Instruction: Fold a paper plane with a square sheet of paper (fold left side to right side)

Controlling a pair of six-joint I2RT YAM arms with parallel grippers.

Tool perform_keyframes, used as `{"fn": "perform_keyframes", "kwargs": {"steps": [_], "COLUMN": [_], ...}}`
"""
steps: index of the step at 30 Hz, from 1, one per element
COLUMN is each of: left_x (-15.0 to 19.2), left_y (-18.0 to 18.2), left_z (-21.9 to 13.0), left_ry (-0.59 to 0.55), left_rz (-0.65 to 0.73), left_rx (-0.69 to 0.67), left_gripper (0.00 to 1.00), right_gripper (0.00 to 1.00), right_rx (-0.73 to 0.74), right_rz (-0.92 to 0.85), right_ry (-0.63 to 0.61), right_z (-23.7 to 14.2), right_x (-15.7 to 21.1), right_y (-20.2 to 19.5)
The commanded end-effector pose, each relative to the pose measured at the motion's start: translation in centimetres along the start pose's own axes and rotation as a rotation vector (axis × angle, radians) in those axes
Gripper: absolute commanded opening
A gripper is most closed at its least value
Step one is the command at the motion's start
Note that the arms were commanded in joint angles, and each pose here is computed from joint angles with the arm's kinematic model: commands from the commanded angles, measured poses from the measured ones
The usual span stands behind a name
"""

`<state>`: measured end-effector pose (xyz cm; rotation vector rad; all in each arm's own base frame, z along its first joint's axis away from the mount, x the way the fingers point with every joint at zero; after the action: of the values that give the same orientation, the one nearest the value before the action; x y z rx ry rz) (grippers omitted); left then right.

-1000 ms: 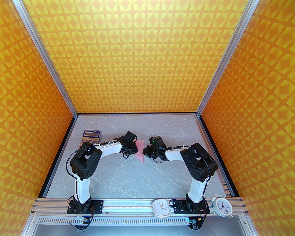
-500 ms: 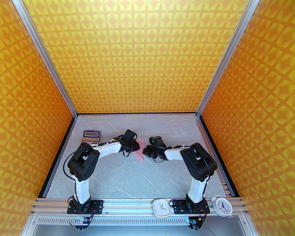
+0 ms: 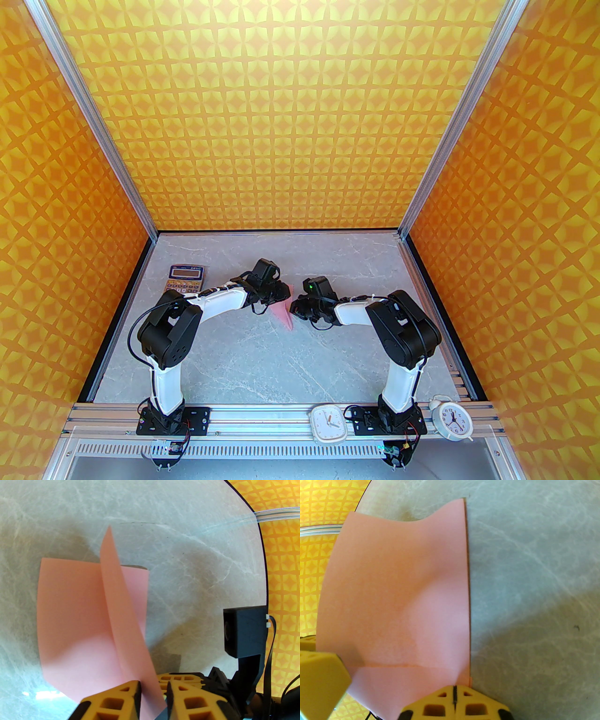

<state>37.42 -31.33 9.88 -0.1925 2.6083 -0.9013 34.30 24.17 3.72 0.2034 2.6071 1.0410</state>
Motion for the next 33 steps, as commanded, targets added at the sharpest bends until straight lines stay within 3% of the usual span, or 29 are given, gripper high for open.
{"fn": "perform_keyframes", "kwargs": {"steps": [1, 33], "left_x": [-0.6, -0.7], "left_y": [-1.9, -0.7], "left_z": [-0.2, 2.5], "left_ry": [-0.015, -0.012], "left_rz": [0.012, -0.089], "left_rx": [0.06, 0.168], "left_gripper": [0.26, 0.29], "right_gripper": [0.0, 0.0], "right_rx": [0.093, 0.057], "right_rz": [0.028, 0.028], "right_ry": [0.063, 0.039], "right_z": [0.9, 0.7], "right_x": [1.6, 1.4], "right_y": [-2.7, -2.2]}}
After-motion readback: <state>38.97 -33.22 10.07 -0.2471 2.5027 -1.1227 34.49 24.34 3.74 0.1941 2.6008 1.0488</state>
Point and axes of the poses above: each hand's point on the last joint's axis, 136 mm out from that joint toward the fingers, its own z axis out along the fingers, its own y axis along the line the jaws close on, x = y × z, the point moved 3 cm from there along -z, back along the fingers, and after that the axes turned 2 degrees about -z, right-handed, at the moved point
